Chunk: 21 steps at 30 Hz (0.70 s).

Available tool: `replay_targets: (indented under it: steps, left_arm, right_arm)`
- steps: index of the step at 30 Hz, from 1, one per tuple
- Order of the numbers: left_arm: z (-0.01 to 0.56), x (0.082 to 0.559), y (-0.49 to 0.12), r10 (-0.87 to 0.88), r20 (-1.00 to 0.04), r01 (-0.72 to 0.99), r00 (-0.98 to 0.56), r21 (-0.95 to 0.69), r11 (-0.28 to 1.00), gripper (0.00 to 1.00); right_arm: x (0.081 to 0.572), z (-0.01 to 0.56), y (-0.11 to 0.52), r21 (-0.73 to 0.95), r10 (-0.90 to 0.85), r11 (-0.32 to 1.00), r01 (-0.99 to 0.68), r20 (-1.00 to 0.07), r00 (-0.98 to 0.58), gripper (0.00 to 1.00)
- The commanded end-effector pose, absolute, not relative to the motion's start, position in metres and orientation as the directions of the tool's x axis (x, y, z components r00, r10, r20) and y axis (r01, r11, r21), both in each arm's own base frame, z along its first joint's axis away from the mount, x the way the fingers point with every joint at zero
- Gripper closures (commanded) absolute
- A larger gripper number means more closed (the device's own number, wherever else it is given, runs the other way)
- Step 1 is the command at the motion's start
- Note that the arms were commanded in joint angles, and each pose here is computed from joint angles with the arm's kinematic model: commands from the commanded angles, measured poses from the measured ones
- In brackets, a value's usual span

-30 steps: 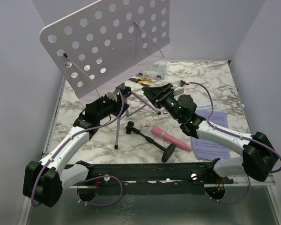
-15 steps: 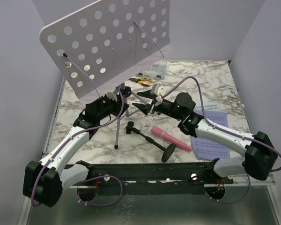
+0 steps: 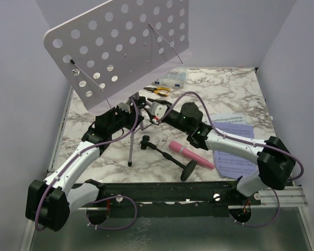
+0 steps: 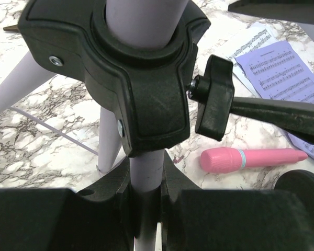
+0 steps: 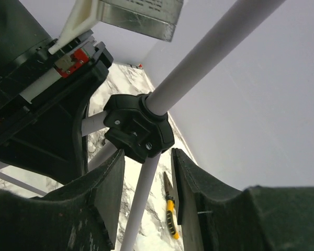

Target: Set up the instrument practice props

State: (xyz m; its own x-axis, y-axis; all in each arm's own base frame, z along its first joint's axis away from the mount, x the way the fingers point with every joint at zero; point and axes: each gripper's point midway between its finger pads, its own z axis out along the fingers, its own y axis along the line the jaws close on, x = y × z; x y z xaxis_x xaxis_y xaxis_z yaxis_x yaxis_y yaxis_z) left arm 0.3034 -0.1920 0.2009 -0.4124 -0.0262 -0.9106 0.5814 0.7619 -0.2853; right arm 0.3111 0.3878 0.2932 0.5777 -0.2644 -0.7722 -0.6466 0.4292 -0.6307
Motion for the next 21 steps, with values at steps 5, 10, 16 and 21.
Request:
replay_targets:
  steps: [5,10,16,21]
  left_arm:
    - [0.144,0.283,-0.173,-0.015,-0.789,0.438,-0.614,-0.357,0.825,1.00]
    - [0.141,0.283,-0.174,-0.011,-0.782,0.438,-0.623,-0.361,0.823,1.00]
    - [0.141,0.283,-0.173,-0.010,-0.783,0.438,-0.622,-0.359,0.824,1.00]
    - [0.139,0.283,-0.174,-0.008,-0.778,0.438,-0.628,-0.361,0.823,1.00]
  right_arm:
    - [0.307,0.303,0.404,-0.695,-0.262,0.427,-0.578,-0.707,0.656,0.57]
    - [0.315,0.308,0.404,-0.616,-0.230,0.523,-0.590,-0.768,0.599,0.81]
    - [0.331,0.315,0.397,-0.301,-0.069,0.711,-0.636,-0.929,0.364,0.96]
    - [0.333,0.319,0.387,0.139,0.232,0.766,-0.628,-0.970,0.069,0.97]
